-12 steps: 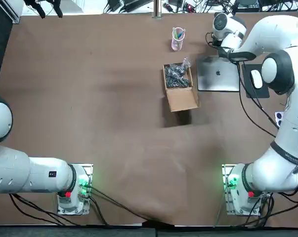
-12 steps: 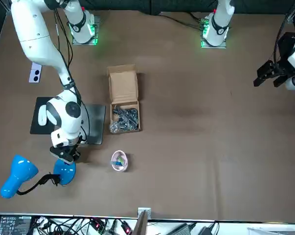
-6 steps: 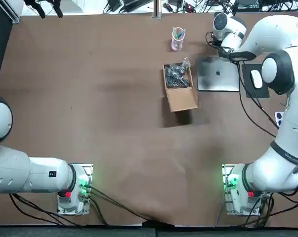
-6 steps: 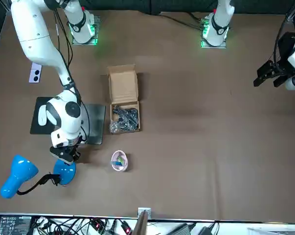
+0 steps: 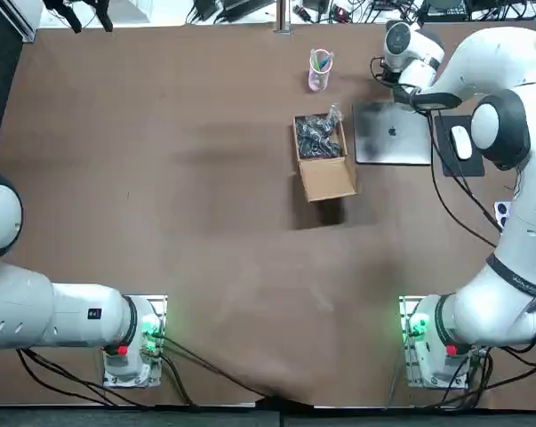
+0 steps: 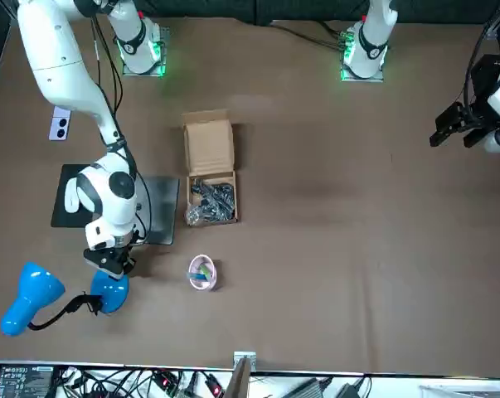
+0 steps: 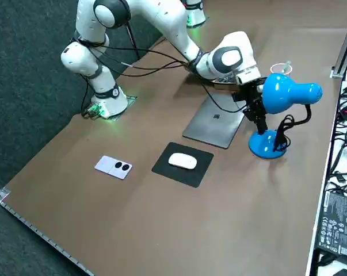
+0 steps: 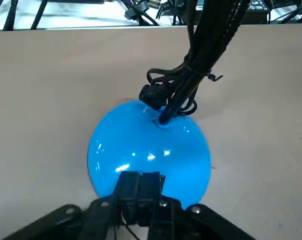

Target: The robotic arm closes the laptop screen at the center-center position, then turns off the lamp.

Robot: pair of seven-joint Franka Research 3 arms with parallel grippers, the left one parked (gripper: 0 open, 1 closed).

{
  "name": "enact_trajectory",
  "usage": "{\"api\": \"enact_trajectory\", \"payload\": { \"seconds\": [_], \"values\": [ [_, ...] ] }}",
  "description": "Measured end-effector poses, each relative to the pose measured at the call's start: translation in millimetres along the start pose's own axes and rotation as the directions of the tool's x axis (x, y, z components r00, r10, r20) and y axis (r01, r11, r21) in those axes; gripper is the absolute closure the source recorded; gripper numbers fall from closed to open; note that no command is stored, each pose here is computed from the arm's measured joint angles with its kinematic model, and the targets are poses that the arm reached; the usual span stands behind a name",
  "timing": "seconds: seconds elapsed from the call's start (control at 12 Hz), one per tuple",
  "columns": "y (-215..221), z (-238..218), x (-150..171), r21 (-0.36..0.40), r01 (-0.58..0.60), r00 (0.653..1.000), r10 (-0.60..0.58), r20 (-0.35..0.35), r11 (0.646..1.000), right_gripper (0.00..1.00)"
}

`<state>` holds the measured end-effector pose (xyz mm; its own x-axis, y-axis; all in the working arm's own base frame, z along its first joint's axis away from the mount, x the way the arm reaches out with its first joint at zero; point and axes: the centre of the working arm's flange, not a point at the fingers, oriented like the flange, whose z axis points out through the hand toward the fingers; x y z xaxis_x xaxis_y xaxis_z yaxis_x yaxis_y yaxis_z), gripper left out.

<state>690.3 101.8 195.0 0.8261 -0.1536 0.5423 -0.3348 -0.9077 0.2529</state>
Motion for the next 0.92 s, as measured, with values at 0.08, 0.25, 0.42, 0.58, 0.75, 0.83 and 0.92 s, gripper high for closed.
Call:
{"api": "enact_trajectory", "payload": {
  "seconds": [0.08,0.25,0.42,0.58,0.75,0.83,0.92],
  "values": [
    [0.4,0.2,0.3,0.001,-0.001,1.000,0.001,0.000,1.000,0.98],
    [1.5,0.6,0.9,0.004,-0.003,1.000,0.003,-0.001,1.000,0.98],
    [2.1,0.8,1.4,0.006,-0.004,1.000,0.004,-0.002,1.000,0.98],
    [2.6,0.8,2.2,0.009,-0.006,1.000,0.006,-0.003,1.000,0.98],
    [3.0,0.9,2.9,0.011,-0.006,1.000,0.006,-0.005,1.000,0.98],
    [3.3,1.1,3.7,0.011,-0.008,1.000,0.008,-0.006,1.000,0.98],
    [3.6,1.3,4.7,0.011,-0.009,1.000,0.009,-0.007,1.000,0.98]
  ]
}}
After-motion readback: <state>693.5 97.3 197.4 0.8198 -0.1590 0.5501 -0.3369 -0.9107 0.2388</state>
